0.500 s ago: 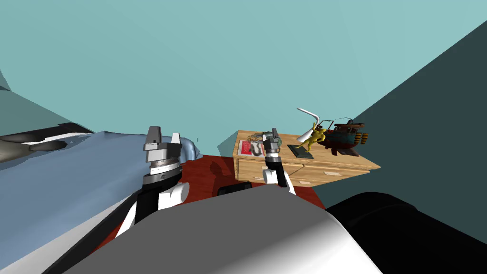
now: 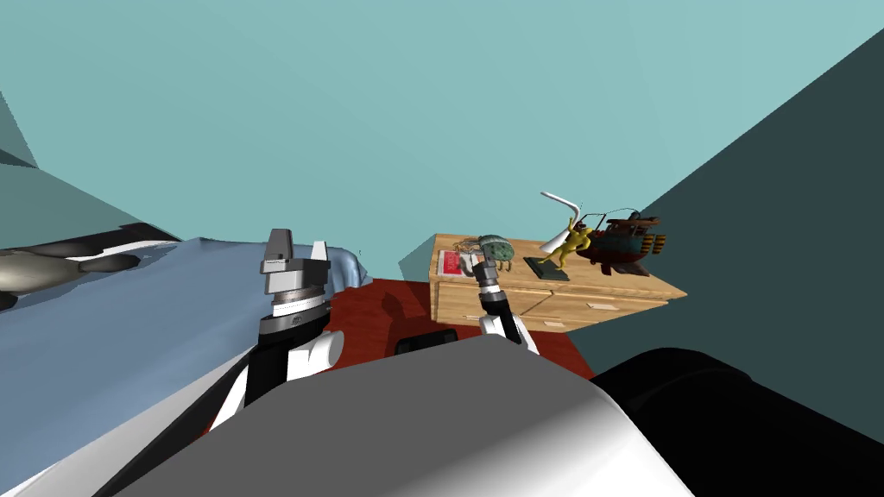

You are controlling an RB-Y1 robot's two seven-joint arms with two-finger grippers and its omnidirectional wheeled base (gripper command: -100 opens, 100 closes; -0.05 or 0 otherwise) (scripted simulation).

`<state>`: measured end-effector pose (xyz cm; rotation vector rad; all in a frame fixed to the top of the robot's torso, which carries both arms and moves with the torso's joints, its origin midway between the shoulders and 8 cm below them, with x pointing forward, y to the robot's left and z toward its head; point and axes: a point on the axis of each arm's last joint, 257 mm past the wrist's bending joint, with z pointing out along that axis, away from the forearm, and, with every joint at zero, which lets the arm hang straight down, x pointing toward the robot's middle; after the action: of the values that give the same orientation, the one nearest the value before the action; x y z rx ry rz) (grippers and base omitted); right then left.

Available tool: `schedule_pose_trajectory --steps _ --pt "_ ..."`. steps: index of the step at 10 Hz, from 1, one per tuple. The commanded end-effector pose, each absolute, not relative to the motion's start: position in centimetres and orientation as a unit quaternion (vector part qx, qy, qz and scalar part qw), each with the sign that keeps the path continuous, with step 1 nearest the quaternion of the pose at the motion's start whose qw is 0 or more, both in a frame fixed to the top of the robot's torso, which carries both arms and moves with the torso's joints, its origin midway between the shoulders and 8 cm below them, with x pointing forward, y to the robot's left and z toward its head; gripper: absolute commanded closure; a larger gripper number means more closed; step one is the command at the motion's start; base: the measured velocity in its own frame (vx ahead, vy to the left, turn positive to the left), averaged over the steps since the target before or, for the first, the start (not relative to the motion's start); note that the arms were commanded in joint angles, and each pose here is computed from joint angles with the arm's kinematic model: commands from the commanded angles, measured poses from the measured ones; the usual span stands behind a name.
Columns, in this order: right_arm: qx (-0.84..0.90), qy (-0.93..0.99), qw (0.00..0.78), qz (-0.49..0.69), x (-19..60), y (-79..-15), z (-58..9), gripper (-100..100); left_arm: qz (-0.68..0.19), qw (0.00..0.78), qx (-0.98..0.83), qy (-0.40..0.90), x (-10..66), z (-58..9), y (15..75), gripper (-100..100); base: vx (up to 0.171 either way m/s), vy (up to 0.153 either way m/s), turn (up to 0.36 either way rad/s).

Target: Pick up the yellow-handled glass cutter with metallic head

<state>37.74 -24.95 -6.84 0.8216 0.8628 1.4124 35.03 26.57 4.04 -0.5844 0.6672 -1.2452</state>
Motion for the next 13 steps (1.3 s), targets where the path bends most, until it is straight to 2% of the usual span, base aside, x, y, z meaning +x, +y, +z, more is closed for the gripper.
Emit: schedule_pose_trajectory --steps 1,3,6,9,13 --pt "0.354 0.387 0.594 0.61 37.9 -24.6 -7.7 -100 -0.564 0.722 -0.265 0.302 35.0 4.0 26.6 0 -0.099 0.129 -0.009" --pt "0.368 0.426 0.561 0.606 37.6 -23.9 -12.2 -100 -0.564 0.722 -0.265 0.302 35.0 4.0 26.6 0 -0.092 0.139 0.006" --pt "0.369 0.457 0.542 0.601 37.0 -23.7 -14.9 -100 -0.564 0.722 -0.265 0.302 35.0 4.0 26.6 0 -0.049 0.115 0.003" --pt "0.384 0.507 0.5 0.588 35.4 -23.6 -20.6 -100 -0.564 0.722 -0.265 0.302 35.0 4.0 26.6 0 -0.084 0.169 0.019" --pt "0.4 0.559 0.454 0.567 32.6 -24.2 -26.6 -100 -0.564 0.722 -0.265 0.302 35.0 4.0 26.6 0 -0.037 0.129 0.028"
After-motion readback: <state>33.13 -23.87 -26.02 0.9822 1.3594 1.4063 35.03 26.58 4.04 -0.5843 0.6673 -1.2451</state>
